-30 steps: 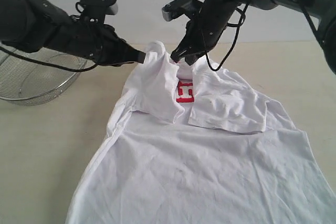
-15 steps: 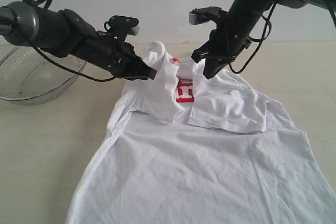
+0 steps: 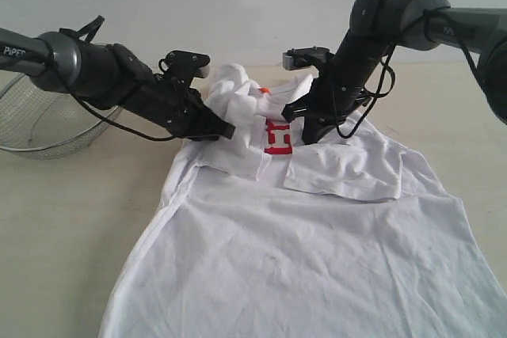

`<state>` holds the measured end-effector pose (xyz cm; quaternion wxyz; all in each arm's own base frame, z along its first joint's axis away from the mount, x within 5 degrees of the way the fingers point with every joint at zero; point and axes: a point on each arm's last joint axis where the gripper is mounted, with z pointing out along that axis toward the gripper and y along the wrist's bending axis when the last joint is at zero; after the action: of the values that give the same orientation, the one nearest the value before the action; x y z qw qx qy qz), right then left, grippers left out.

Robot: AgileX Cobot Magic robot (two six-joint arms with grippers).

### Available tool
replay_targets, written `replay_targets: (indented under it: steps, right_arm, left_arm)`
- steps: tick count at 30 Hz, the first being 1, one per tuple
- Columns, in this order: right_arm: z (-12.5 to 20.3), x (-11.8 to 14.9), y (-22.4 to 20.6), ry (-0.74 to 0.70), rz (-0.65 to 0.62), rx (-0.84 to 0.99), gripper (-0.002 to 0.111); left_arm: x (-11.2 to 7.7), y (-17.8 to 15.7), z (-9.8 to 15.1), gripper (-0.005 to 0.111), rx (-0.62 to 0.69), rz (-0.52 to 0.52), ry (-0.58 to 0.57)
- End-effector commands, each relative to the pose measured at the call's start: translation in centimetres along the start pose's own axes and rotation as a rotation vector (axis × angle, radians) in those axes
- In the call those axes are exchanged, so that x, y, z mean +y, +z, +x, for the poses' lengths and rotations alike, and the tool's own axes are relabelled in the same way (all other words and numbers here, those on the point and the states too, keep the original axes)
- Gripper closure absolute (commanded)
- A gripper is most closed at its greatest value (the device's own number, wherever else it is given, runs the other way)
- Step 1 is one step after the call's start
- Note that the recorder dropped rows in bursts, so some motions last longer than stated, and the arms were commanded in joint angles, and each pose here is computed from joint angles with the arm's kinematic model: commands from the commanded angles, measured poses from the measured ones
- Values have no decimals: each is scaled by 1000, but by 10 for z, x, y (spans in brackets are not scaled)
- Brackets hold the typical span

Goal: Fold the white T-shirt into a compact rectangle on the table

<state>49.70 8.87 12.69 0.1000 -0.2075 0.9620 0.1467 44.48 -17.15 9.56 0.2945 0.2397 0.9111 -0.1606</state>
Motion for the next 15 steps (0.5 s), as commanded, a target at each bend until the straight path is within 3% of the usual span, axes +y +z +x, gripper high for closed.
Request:
replay_targets:
  steps: [1,6,15]
  right_arm:
    - [1,-7,9,2,43,-1,108]
    - [3,-9,15,0,52,14,108]
    - [3,-9,15,0,54,10,108]
  left_arm:
    - [22,-7,-1,102,-12,-34,-43]
    - [43,-13,4,102,3,-47,-101]
    - [58,-18,11,102,44,-78,-107]
